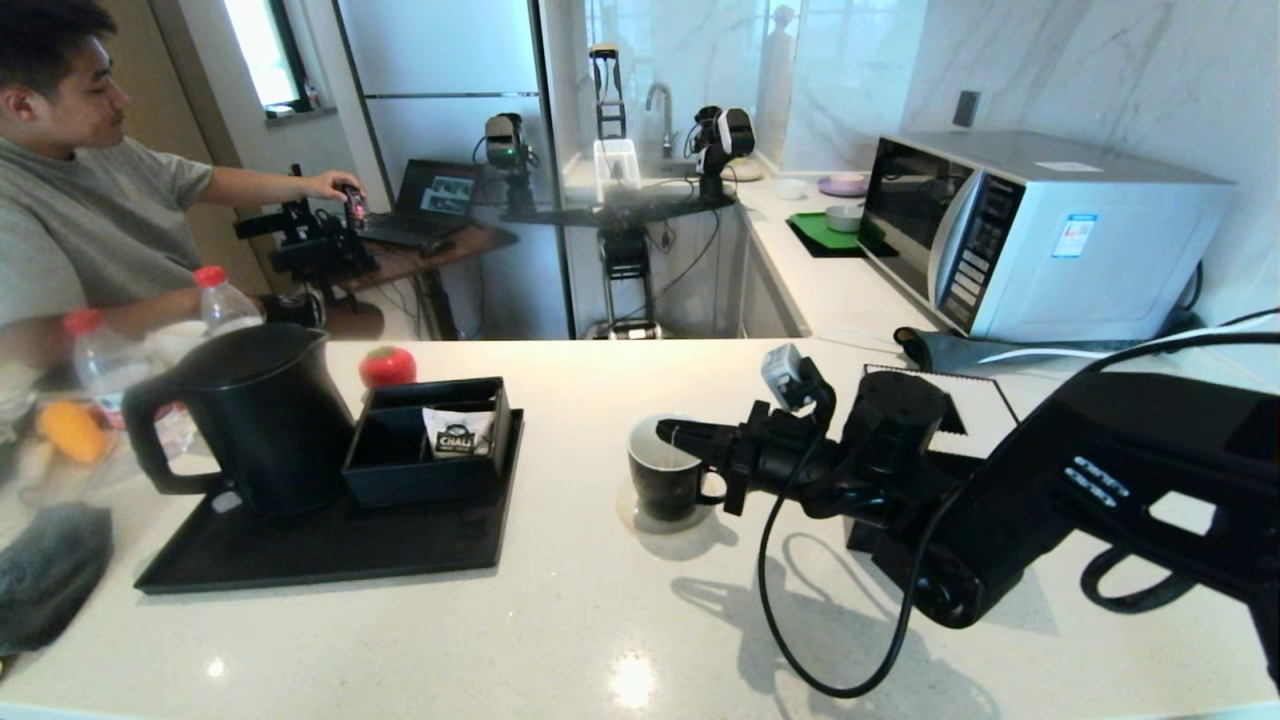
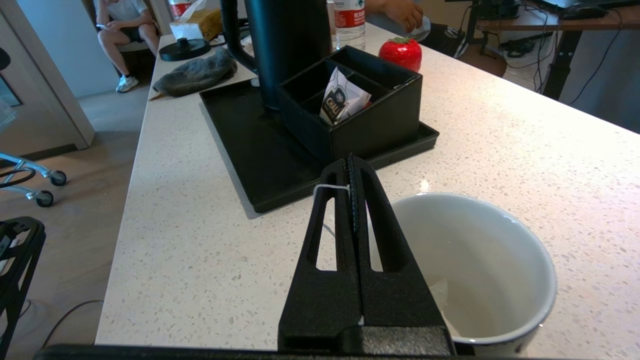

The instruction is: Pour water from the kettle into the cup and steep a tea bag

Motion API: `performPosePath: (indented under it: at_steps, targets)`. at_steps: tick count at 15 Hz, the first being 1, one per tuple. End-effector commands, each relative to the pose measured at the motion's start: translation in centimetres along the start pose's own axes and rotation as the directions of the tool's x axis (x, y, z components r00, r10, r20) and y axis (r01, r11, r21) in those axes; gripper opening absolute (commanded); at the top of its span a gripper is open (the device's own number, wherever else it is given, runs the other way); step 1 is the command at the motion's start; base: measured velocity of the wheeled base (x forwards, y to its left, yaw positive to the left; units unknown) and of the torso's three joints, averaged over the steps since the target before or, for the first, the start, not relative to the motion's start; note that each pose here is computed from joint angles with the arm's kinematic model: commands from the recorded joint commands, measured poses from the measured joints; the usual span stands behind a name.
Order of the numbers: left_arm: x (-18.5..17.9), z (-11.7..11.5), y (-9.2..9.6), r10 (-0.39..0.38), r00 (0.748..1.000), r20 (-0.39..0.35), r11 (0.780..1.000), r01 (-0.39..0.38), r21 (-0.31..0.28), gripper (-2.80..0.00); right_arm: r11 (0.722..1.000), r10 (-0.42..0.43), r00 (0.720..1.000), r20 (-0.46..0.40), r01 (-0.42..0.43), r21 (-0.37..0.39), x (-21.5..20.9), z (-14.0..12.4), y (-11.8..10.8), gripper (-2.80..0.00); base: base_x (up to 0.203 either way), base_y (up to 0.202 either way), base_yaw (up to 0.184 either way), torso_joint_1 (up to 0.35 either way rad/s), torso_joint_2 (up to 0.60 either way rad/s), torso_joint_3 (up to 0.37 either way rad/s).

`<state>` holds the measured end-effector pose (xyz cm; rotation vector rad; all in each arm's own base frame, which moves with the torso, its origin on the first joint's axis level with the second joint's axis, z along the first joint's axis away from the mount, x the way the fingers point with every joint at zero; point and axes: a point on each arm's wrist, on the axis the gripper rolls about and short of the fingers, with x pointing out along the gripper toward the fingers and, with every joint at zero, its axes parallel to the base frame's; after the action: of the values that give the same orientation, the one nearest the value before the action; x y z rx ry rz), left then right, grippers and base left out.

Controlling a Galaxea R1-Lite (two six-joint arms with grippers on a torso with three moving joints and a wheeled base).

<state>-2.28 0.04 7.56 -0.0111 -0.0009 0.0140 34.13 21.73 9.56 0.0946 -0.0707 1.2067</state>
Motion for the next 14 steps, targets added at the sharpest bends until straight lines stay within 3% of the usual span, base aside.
performPosePath:
  at_steps: [1, 7, 14]
  targets:
    - [0.0, 0.0, 0.0, 0.000, 1.000, 0.001, 1.000, 0.000, -0.001, -2.80, 1.000, 0.006, 1.000, 0.004, -0.006, -0.003, 0.1, -0.1, 0.0, -2.80, 0.000, 0.000, 0.000, 0.000, 0.00, 0.000]
    - [0.0, 0.0, 0.0, 0.000, 1.000, 0.001, 1.000, 0.000, 0.000, -2.80, 0.999, 0.002, 0.998, 0.057, 0.001, -0.045, 0.6, 2.1, -0.6, -2.80, 0.000, 0.000, 0.000, 0.000, 0.00, 0.000]
    - [0.0, 0.0, 0.0, 0.000, 1.000, 0.001, 1.000, 0.000, -0.001, -2.80, 0.994, 0.008, 0.991, 0.133, 0.007, -0.106, 1.2, 8.2, -0.9, -2.80, 0.000, 0.000, 0.000, 0.000, 0.00, 0.000]
